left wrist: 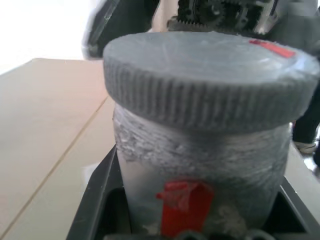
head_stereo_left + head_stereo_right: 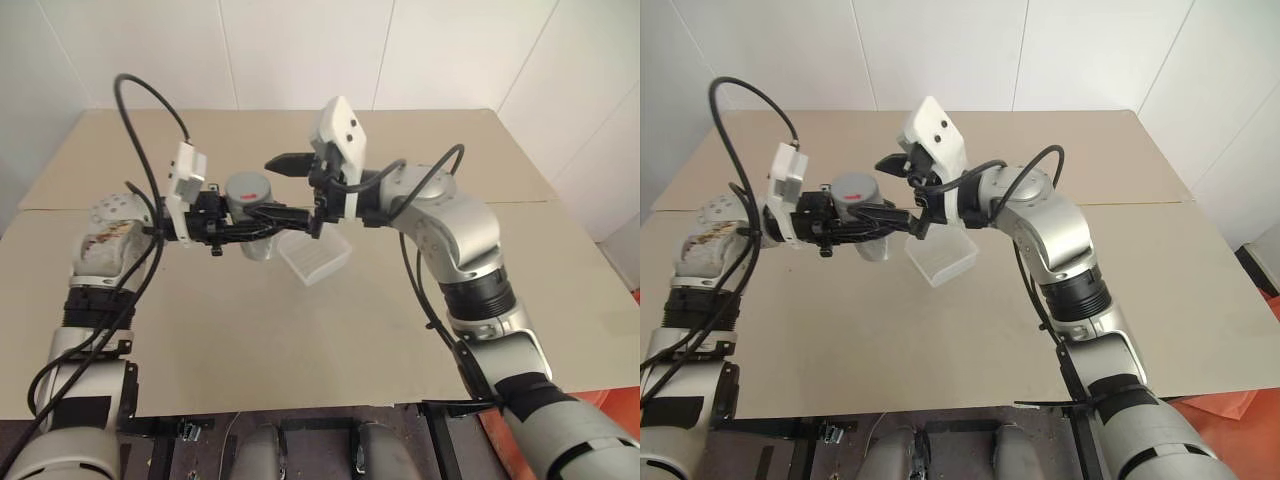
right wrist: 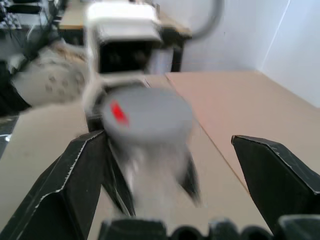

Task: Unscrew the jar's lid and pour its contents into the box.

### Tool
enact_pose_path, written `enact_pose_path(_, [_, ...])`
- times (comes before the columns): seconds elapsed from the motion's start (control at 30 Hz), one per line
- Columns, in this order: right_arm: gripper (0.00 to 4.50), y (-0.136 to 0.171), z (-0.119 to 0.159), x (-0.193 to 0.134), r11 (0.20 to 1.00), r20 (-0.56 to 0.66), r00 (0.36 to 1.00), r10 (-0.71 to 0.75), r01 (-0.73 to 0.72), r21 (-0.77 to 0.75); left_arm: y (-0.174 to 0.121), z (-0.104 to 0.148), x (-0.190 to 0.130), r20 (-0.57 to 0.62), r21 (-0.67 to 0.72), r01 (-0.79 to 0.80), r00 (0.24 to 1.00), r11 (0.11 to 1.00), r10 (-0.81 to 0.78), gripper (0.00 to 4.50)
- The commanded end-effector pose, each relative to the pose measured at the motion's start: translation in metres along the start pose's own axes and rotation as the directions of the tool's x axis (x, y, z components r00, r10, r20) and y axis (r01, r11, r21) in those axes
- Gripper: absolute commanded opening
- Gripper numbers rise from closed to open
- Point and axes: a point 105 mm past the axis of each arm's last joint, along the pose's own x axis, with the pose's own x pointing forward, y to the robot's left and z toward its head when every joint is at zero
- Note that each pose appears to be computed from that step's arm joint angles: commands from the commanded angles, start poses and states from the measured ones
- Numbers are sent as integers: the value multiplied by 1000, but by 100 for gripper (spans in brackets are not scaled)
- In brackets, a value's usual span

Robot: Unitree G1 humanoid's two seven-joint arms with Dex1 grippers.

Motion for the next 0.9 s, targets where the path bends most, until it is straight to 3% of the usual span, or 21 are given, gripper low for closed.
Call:
enact_pose_path(0.03, [447,-27,8,-21,992,25,992,-123,124,-21,-8,18,-5,29,71,32,999,997,-34,192])
enact_pose_path(0.2, [447,-28,8,-31,991,33,991,-128,129,-24,-11,15,-8,19,64,19,1000,998,-20,192])
enact_pose_path(0.4, [447,20,22,-23,995,84,992,90,-86,-52,-6,6,4,38,44,3,999,999,-5,192])
enact_pose_path(0.5, [447,35,32,-12,990,115,985,132,-125,-66,-4,5,14,53,46,10,999,999,-13,192])
enact_pose_path(0.9, [447,33,33,32,996,111,992,61,-53,-71,-4,10,31,86,70,58,994,996,-64,192])
